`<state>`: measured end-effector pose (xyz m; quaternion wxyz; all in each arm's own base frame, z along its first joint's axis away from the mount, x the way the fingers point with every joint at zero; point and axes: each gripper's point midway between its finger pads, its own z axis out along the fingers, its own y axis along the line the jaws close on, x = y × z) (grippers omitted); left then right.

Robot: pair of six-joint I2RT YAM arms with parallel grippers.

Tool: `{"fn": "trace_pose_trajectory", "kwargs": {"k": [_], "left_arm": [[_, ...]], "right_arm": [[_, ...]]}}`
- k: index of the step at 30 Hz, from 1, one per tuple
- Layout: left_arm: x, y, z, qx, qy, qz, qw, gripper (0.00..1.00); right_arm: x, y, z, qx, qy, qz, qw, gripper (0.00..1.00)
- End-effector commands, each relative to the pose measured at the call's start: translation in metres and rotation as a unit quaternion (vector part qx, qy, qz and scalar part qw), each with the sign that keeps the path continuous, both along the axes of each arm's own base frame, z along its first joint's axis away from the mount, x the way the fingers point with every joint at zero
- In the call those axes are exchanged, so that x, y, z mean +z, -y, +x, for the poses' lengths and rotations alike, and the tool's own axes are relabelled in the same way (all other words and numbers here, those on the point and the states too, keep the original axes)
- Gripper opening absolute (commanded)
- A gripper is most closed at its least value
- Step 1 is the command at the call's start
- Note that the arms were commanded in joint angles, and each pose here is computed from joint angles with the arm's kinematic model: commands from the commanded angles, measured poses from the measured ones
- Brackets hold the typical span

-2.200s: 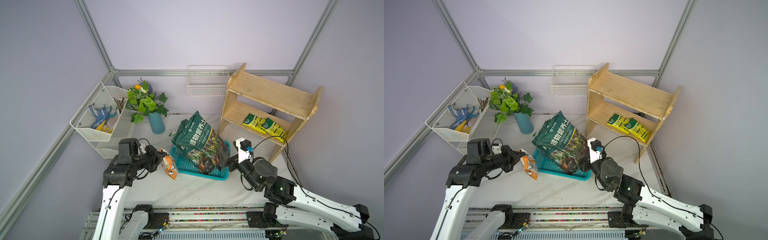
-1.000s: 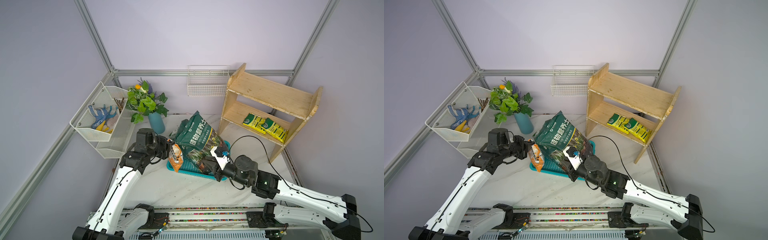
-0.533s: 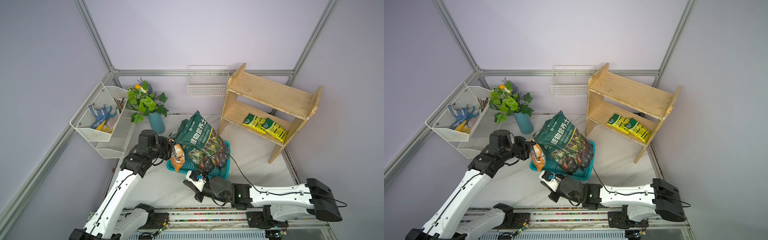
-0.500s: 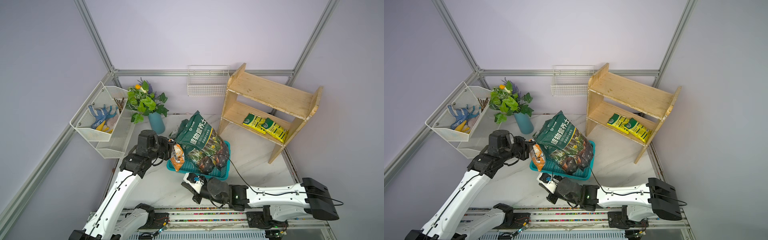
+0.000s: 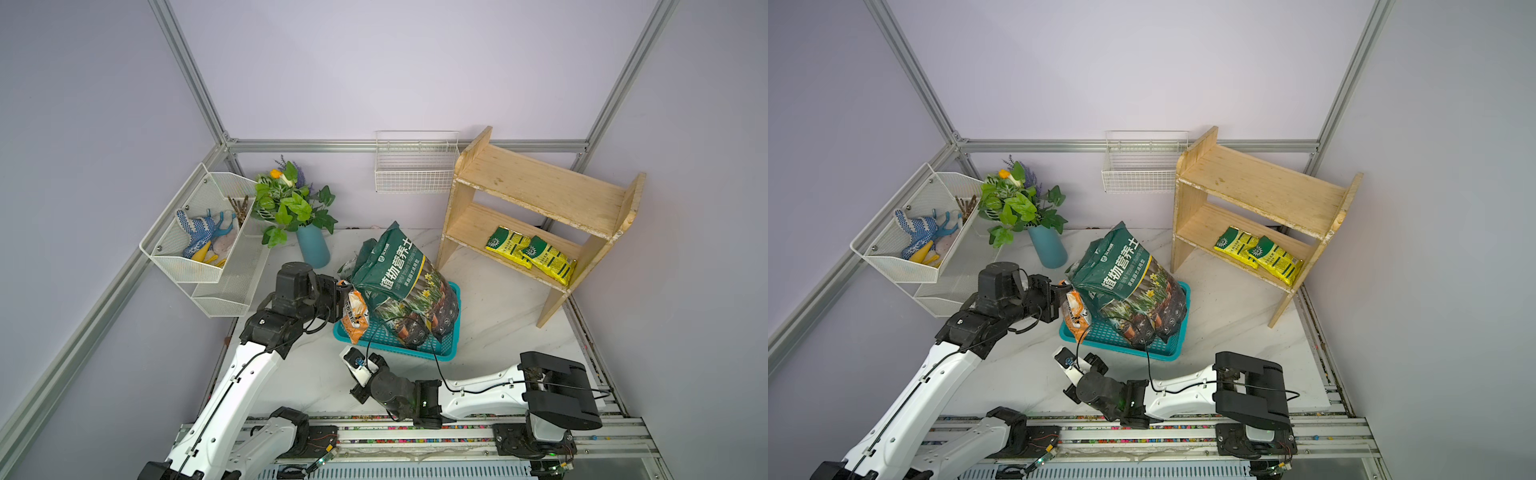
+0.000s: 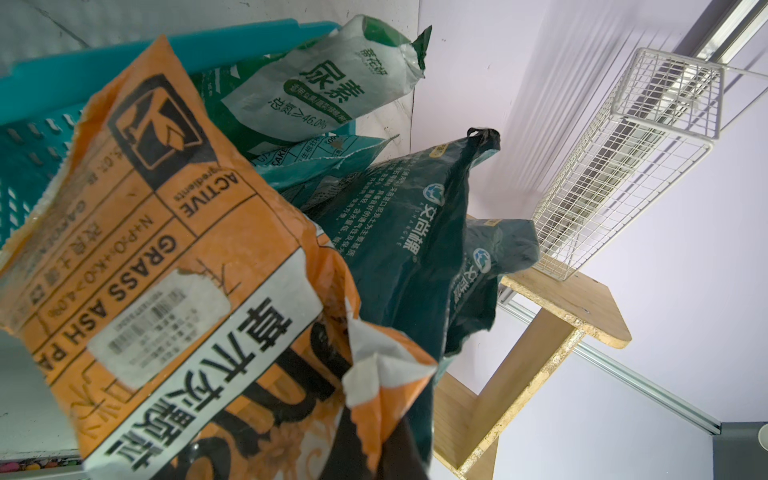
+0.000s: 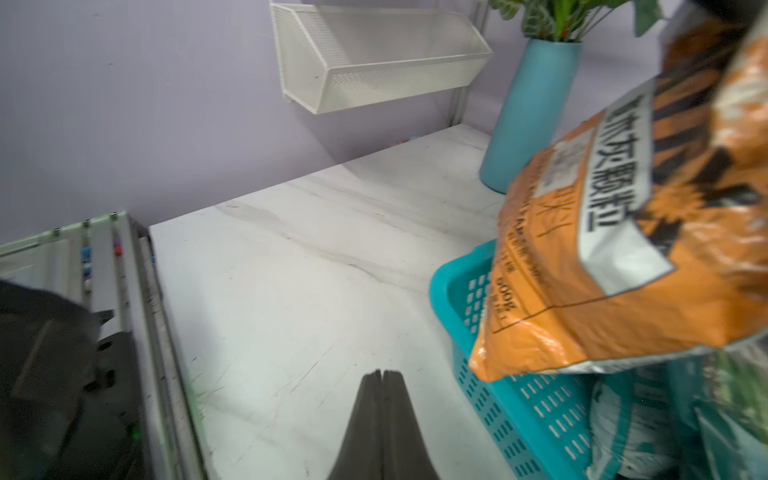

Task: Take down the fertilizer bag from the shelf
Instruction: Place the fertilizer bag in the storage box.

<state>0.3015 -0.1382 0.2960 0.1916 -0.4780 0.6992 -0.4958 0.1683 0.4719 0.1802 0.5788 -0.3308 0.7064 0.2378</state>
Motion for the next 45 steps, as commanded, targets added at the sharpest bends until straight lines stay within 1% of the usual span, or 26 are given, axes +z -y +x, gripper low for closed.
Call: {"fn": "trace_pose_trajectory", "kwargs": {"k": [1,3,5,8,10,14,18,22,24,28,32,34,38,41,45], "left_arm": [[0.011,0.006,-0.002,-0.014,0.036,-0.016,0.999,0.00],[0.005,0.010,-0.002,-0.025,0.025,-0.019,0.999,0.00],[0.001,0.014,-0.002,-0.035,0.017,-0.021,0.999,0.00],[-0.005,0.017,-0.003,-0.044,0.009,-0.023,0.999,0.00],[-0.006,0.017,-0.005,-0.046,0.010,-0.021,0.999,0.00],[-0.011,0.015,-0.011,-0.049,0.004,-0.008,0.999,0.00],[-0.020,0.021,-0.014,-0.074,-0.012,-0.007,0.997,0.00],[-0.027,0.025,-0.016,-0.086,-0.022,-0.010,0.996,0.00],[-0.027,0.023,-0.017,-0.086,-0.022,-0.006,0.996,0.00],[-0.034,0.018,-0.020,-0.090,-0.025,0.011,0.996,0.00],[-0.059,0.016,-0.029,-0.108,-0.053,0.025,0.992,0.00],[-0.075,0.014,-0.034,-0.110,-0.067,0.028,0.991,0.00],[-0.102,0.013,-0.036,-0.108,-0.083,0.019,0.991,0.00],[-0.107,0.007,-0.034,-0.103,-0.086,0.028,0.991,0.00],[-0.107,-0.007,-0.030,-0.083,-0.087,0.053,0.991,0.00]], "right_arm": [[0.020,0.018,0.035,-0.069,0.001,0.049,0.996,0.00],[0.019,0.016,0.038,-0.049,-0.008,0.052,0.997,0.00],[0.016,0.011,0.041,-0.047,-0.011,0.044,0.998,0.00],[0.009,0.006,0.053,-0.058,-0.022,0.025,0.998,0.00],[0.005,0.010,0.061,-0.070,-0.031,0.022,0.997,0.00],[0.000,0.035,0.080,-0.123,-0.052,0.039,0.990,0.00],[-0.002,0.071,0.100,-0.187,-0.064,0.047,0.979,0.00],[-0.004,0.091,0.119,-0.212,-0.089,0.047,0.972,0.00],[0.002,0.098,0.122,-0.214,-0.086,0.051,0.972,0.00],[0.013,0.100,0.120,-0.204,-0.079,0.050,0.974,0.00],[0.008,0.086,0.110,-0.156,-0.097,0.043,0.982,0.00],[0.002,0.082,0.106,-0.147,-0.105,0.030,0.983,0.00],[-0.004,0.079,0.102,-0.130,-0.103,0.022,0.986,0.00],[-0.005,0.070,0.091,-0.094,-0.100,0.013,0.990,0.00],[0.005,0.066,0.076,-0.070,-0.083,0.014,0.994,0.00]]}}
